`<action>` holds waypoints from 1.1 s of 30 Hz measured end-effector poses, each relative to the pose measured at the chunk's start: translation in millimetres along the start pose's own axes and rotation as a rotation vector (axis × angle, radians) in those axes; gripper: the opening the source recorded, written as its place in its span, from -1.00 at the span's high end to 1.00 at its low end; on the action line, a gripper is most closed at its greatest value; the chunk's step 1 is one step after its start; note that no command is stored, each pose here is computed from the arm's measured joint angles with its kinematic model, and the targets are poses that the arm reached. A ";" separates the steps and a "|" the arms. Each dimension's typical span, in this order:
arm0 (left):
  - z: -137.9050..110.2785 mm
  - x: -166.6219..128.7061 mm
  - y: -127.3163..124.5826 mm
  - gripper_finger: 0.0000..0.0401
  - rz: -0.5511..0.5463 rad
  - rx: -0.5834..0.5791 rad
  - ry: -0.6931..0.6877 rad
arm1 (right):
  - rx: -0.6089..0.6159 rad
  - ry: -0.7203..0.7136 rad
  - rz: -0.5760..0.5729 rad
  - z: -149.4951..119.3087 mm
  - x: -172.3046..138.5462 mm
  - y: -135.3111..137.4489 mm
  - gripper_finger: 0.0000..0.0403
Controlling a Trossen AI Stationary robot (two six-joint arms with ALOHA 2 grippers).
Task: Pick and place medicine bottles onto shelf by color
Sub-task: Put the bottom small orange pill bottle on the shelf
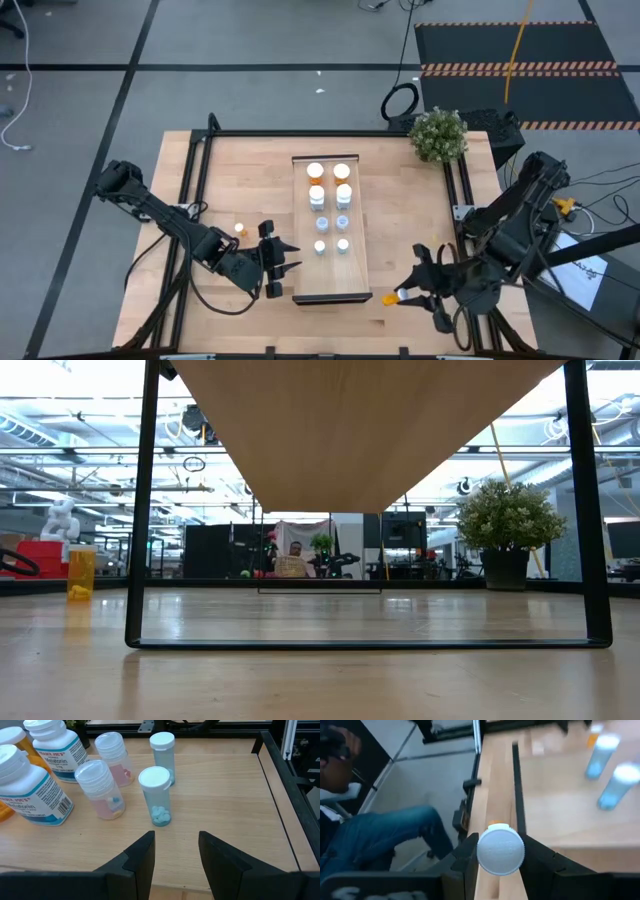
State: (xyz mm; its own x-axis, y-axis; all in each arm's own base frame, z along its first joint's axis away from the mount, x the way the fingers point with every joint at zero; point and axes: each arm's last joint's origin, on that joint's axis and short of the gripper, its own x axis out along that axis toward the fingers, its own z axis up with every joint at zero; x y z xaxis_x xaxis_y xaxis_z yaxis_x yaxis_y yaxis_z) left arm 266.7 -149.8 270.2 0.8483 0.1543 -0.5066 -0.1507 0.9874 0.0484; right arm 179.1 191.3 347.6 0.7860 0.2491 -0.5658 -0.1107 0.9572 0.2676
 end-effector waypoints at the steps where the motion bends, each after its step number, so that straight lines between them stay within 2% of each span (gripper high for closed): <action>1: 0.0 0.0 0.0 0.23 0.000 0.001 0.000 | -0.010 -0.020 -0.007 4.6 -2.7 0.0 0.45; 7: 0.0 0.0 0.1 0.23 0.000 0.003 0.001 | -0.022 -0.052 -0.085 30.5 -15.9 -10.7 0.45; 13: -0.1 0.1 0.1 0.23 0.001 0.009 0.001 | -0.082 -0.116 -0.102 57.1 -25.9 -18.7 0.45; 22: -0.2 0.0 0.1 0.23 0.001 0.015 0.001 | -0.110 -0.206 -0.132 91.6 -43.0 -29.7 0.45; 28: -0.2 0.0 0.1 0.23 0.001 0.023 0.002 | -0.139 -0.183 -0.138 112.5 -38.5 -28.6 0.45; 33: -0.2 0.0 0.1 0.23 0.001 0.023 0.002 | -0.161 -0.102 -0.189 125.1 -28.8 -26.4 0.45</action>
State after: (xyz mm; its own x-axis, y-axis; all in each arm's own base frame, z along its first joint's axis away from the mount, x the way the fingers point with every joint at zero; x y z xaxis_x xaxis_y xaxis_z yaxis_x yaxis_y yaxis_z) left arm 266.6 -149.7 270.1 0.8472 0.1552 -0.5080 -0.1400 0.9878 0.0682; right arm 235.5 140.4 454.4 0.8583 0.0552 -0.5102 -0.0451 0.9985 0.0322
